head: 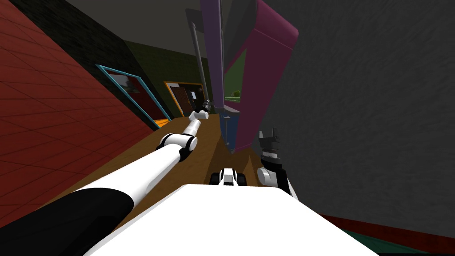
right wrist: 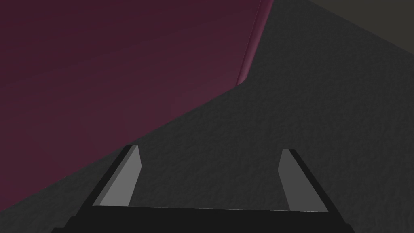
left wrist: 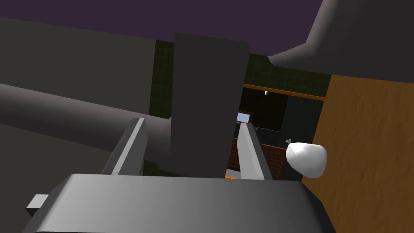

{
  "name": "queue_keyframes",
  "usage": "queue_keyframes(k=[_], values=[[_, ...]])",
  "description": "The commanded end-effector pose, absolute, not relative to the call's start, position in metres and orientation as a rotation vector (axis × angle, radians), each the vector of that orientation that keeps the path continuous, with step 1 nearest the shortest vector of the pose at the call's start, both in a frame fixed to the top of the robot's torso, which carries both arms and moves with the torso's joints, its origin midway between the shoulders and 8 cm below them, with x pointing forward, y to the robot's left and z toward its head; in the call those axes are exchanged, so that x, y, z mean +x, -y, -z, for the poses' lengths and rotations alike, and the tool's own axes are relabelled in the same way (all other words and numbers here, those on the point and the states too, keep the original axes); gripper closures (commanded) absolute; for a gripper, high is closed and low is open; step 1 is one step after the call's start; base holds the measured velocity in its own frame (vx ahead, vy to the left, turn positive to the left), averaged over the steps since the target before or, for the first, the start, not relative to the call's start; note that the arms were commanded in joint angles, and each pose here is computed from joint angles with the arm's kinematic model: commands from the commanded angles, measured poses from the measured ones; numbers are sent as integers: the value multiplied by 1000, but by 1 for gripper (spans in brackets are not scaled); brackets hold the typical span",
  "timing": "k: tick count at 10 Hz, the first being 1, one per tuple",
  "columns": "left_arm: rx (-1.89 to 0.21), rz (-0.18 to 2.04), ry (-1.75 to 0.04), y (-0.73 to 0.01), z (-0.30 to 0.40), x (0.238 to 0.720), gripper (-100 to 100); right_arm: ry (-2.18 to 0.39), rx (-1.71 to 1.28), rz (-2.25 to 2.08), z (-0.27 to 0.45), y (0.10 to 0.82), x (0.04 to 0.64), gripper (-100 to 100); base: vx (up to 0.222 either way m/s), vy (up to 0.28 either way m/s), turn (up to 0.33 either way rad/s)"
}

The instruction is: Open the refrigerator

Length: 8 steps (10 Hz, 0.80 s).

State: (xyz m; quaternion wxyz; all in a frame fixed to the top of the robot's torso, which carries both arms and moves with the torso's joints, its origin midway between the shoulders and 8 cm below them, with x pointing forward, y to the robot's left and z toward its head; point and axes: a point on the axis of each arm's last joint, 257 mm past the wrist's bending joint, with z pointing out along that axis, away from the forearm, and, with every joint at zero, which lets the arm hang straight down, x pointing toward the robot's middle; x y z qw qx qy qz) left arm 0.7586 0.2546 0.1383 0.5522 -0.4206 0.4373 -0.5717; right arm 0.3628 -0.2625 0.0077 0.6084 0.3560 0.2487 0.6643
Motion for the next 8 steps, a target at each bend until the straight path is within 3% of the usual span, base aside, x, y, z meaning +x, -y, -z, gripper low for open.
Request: queue_keyframes(k=[1,8], values=[[-986,1367,-1046,-243,-139,758,100,-575,822,-1534,-8,263,363,0,11,246,-72],[-953,1428,-1094,-195,-142,756,100,-575,822,-1534,-8,263,363,0,16,315,-63]])
